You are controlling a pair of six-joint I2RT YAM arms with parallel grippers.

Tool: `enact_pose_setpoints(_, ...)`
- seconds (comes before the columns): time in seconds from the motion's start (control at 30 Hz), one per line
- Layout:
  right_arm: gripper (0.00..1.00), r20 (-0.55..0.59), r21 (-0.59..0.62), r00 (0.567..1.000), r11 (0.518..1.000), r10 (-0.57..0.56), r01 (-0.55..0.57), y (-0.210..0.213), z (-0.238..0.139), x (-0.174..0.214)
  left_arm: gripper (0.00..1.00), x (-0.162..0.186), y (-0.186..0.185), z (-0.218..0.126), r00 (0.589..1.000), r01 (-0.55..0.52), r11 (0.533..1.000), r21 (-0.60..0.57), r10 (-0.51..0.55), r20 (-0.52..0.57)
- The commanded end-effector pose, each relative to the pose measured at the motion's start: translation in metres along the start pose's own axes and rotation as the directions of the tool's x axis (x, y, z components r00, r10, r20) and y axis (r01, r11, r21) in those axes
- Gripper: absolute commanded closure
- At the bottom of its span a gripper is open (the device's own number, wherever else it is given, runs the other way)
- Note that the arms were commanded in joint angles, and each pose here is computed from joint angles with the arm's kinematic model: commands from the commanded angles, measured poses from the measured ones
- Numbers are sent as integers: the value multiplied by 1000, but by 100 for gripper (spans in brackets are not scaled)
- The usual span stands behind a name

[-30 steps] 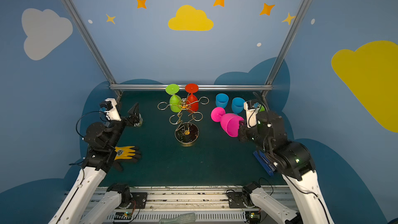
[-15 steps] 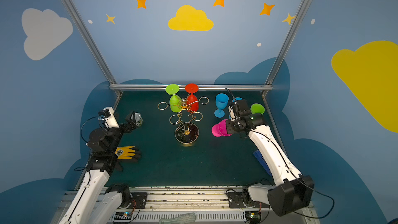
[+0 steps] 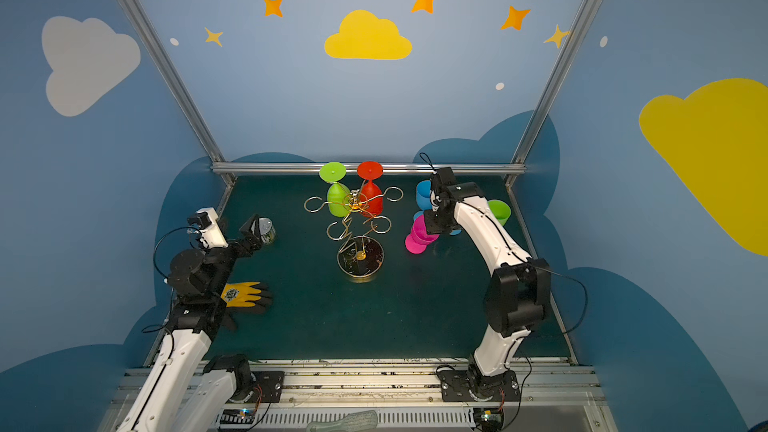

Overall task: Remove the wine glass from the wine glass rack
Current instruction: 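Lower the held magenta glass upright beside the blue goblets, then open the right gripper and lift it off the standing glass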

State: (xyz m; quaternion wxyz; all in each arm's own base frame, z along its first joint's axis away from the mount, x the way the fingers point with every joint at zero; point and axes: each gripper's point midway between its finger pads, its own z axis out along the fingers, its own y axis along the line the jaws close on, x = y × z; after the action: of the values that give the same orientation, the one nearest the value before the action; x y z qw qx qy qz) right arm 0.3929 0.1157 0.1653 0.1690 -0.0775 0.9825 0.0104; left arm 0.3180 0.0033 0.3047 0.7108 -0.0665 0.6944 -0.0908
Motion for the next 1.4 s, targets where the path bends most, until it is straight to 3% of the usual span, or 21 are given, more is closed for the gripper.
enact_pose_setpoints(0.0, 100, -104, 6, 994, 1000, 31, -31, -2, 7, 17, 10, -3, 2, -2, 1000, -4, 1000, -8, 4, 18)
enact_pose_setpoints(0.17, 90, -81, -44, 996, 998, 45, -48, 7, 10, 10, 9, -4, 4, -3, 1000, -7, 1000, -16, 7, 19)
enact_pose_setpoints(0.3, 74, -67, -75, 997, 996, 42, -47, 12, 5, 5, 9, -3, 3, -3, 1000, -4, 1000, -12, 4, 17)
enact_pose_setpoints(0.4, 68, -48, -90, 998, 995, 40, -44, 15, -3, 0, 9, -4, 4, -4, 1000, -4, 1000, -16, 4, 19)
enact_pose_setpoints(0.77, 61, 10, -136, 999, 990, 45, -43, 18, -37, -8, 9, -4, 4, -4, 1000, -7, 1000, -18, 7, 19)
enact_pose_setpoints(1.07, 53, 151, -215, 987, 976, 56, -22, 21, -94, -17, 9, -5, 5, -5, 1000, -8, 1000, -20, 9, 22)
enact_pose_setpoints(1.13, 53, 219, -274, 974, 962, 54, 8, 29, -113, -22, 9, -5, 4, -5, 1000, -7, 1000, -20, 7, 24)
enact_pose_setpoints(1.2, 52, 301, -362, 946, 932, 121, -4, 39, -133, -30, 9, -6, 4, -6, 1000, -8, 1000, -20, 9, 26)
enact_pose_setpoints(1.3, 46, 499, -494, 847, 863, 182, 106, 58, -167, -48, 9, -7, 5, -6, 1000, -10, 1000, -21, 11, 28)
enact_pose_setpoints(1.37, 38, 548, -535, 802, 837, 239, 116, 58, -185, -56, 9, -6, 5, -7, 1000, -12, 1000, -24, 12, 27)
